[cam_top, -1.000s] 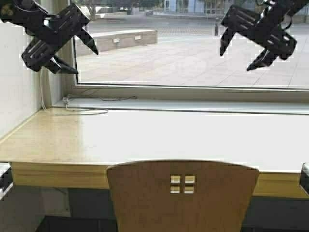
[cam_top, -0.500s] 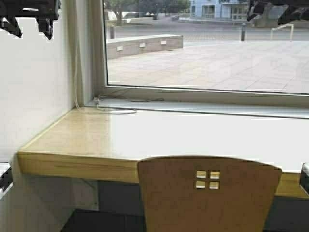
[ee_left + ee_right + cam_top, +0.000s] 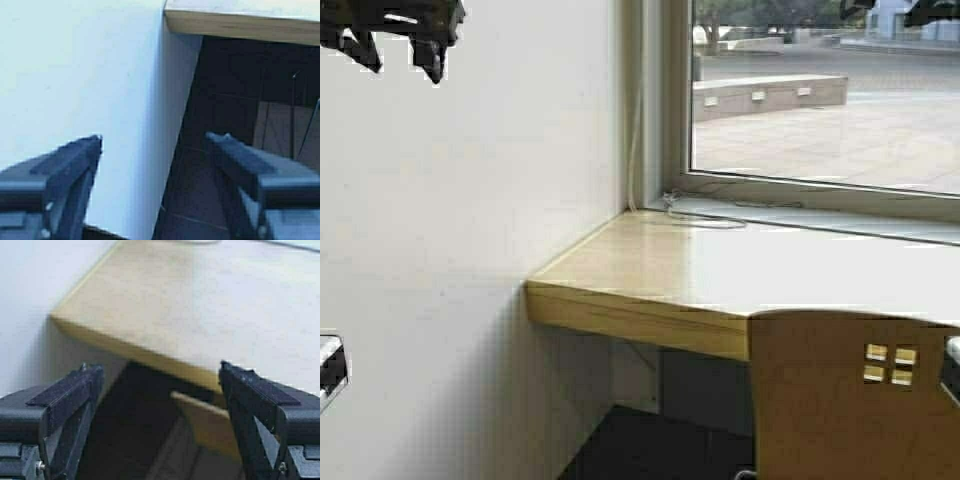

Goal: Push the chairs under the table

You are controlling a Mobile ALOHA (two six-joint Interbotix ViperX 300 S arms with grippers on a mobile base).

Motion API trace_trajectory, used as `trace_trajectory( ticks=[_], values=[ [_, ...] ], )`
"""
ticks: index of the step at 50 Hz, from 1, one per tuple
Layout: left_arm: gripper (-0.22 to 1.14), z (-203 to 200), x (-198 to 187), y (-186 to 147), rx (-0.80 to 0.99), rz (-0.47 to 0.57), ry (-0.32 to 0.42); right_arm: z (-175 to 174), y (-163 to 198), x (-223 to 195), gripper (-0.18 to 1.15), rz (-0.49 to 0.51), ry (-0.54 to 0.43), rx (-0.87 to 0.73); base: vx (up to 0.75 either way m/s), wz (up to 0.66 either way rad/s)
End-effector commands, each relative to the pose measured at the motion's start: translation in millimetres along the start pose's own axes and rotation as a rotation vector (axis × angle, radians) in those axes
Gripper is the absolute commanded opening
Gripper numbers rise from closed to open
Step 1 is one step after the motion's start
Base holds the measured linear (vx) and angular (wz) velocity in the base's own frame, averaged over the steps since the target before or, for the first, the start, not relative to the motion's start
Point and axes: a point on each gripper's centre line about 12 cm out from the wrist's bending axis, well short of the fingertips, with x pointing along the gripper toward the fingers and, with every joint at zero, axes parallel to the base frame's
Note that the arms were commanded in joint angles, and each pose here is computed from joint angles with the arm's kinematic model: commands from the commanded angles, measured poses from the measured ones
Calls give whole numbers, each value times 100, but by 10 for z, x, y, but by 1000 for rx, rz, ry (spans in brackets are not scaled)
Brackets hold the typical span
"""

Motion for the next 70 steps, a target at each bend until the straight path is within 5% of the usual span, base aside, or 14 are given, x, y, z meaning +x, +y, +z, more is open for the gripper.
trace_trajectory(
  ticks=[1, 55, 70],
  values=[
    [94, 128, -26, 3, -11, -2, -33, 82, 10, -24, 99, 3, -30, 13, -19, 45],
    [94, 64, 62, -36, -36, -15, 6, 99, 8, 197, 99, 1, -43, 21, -29, 16],
    [94, -119, 312, -106, -10, -15, 104, 122, 7, 206, 99, 0, -46, 45, -31, 14]
  ],
)
